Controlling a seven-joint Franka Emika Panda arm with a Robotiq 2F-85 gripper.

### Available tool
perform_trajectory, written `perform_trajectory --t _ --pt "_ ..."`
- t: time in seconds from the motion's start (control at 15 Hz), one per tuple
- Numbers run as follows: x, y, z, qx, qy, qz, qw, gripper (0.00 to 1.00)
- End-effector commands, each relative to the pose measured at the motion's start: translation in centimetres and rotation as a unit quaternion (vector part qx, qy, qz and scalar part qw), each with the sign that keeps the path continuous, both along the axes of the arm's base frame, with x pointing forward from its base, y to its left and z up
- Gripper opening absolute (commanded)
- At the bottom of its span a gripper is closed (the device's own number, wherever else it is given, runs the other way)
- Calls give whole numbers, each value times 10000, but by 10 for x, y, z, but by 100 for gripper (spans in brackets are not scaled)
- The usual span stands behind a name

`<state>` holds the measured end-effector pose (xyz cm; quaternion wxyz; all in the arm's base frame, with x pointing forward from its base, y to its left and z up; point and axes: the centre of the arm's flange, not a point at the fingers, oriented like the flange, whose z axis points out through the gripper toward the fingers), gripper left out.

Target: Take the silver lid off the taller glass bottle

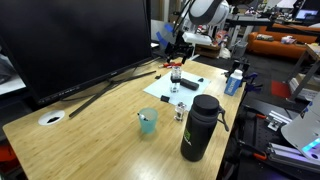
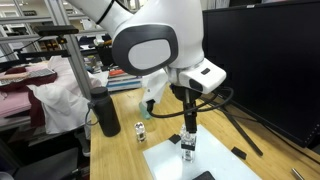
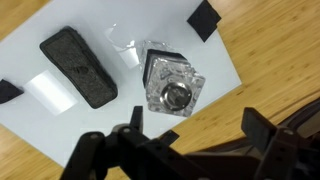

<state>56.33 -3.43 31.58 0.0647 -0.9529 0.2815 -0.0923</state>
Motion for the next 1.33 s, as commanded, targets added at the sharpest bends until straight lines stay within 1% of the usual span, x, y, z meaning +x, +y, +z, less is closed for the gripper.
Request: perform_trajectory --t 0.0,0.2,0.33,0.6,0.73,0.8,0.93,1.0,1.27 --pt "6 0 -1 6 148 -468 9988 100" --pt "5 -3 -6 -88 296 -767 9966 100" --pt "6 -4 -11 -108 351 -820 9960 100" --pt "7 -2 -13 -108 345 -753 9965 100" --pt "7 1 -10 -87 418 -715 9965 98" --pt "7 3 -9 -97 494 -695 9963 96" --pt "8 5 -7 -83 683 -657 9955 97" --pt "9 6 -6 -60 792 -634 9948 99" --pt "18 7 1 -5 935 -529 9942 100"
